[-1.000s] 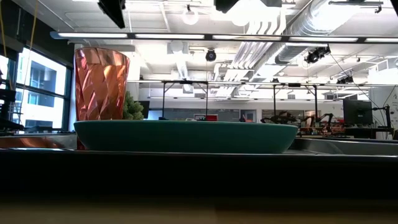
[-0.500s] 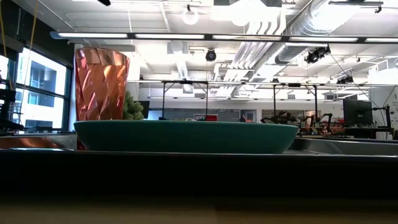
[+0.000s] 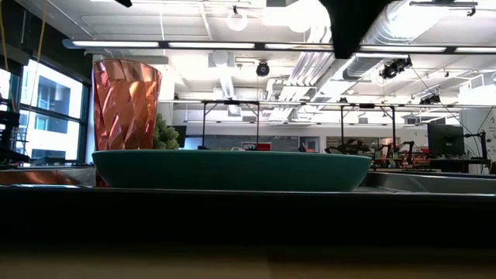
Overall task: Pick and place plate/cup/fork/spoon on tray
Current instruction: Put the orange fork on the black tray to the right of the green plate
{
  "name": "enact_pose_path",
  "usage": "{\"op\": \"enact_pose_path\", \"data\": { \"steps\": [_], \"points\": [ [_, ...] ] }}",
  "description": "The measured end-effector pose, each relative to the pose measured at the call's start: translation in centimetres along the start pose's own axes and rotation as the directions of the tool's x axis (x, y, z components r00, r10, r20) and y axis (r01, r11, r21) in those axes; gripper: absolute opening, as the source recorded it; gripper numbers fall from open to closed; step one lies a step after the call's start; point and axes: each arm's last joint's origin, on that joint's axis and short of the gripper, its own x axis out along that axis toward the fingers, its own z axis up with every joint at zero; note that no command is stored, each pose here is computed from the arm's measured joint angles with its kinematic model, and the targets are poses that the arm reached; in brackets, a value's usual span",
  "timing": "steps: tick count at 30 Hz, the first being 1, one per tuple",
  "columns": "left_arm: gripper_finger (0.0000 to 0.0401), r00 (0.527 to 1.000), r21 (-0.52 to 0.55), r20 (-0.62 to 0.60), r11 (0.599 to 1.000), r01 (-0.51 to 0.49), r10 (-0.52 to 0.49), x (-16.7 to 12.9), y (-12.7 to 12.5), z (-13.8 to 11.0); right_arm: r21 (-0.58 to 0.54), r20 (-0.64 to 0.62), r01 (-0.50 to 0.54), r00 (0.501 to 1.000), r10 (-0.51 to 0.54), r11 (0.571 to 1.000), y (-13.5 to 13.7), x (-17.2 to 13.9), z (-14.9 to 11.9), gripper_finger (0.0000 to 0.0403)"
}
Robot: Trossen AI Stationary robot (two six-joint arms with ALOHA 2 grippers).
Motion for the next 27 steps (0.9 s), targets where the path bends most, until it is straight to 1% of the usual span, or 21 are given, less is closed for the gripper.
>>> {"op": "enact_pose_path", "data": {
  "steps": [4,8,13,17,19,22,27],
  "points": [
    [0.0115,1.000,0.002,-0.005,1.000,-0.009,0.009,0.2,0.0,0.1,0.077,0.000,0.010,1.000,-0.010,0.997,-2.2,-0.3,-1.6,0.0064],
    [0.0115,1.000,-0.003,-0.002,1.000,-0.024,0.024,0.2,0.0,0.1,0.172,0.007,-0.019,1.000,0.018,0.985,-4.9,-0.3,-3.1,0.0064],
    [0.0115,1.000,-0.032,-0.002,0.999,-0.025,0.025,0.2,0.0,0.1,0.322,-0.016,-0.095,0.994,0.106,0.942,-8.1,0.4,-4.5,0.0064],
    [0.0115,1.000,-0.032,-0.002,0.999,-0.025,0.025,0.2,0.0,0.1,0.398,-0.042,-0.139,0.985,0.170,0.907,-10.1,1.2,-5.6,0.0064],
    [0.0115,1.000,-0.032,-0.002,0.999,-0.025,0.025,0.2,0.0,0.1,0.416,-0.072,-0.134,0.981,0.179,0.900,-11.0,1.6,-6.1,0.0064],
    [0.0115,1.000,-0.039,-0.001,0.999,-0.024,0.024,0.2,0.0,0.1,0.406,-0.120,-0.112,0.977,0.174,0.907,-11.9,2.3,-6.9,0.0070],
    [0.0115,1.000,-0.076,0.003,0.997,-0.024,0.024,0.2,0.0,0.2,0.414,-0.206,-0.058,0.966,0.155,0.908,-12.8,3.8,-7.9,0.0104]
  ]
}}
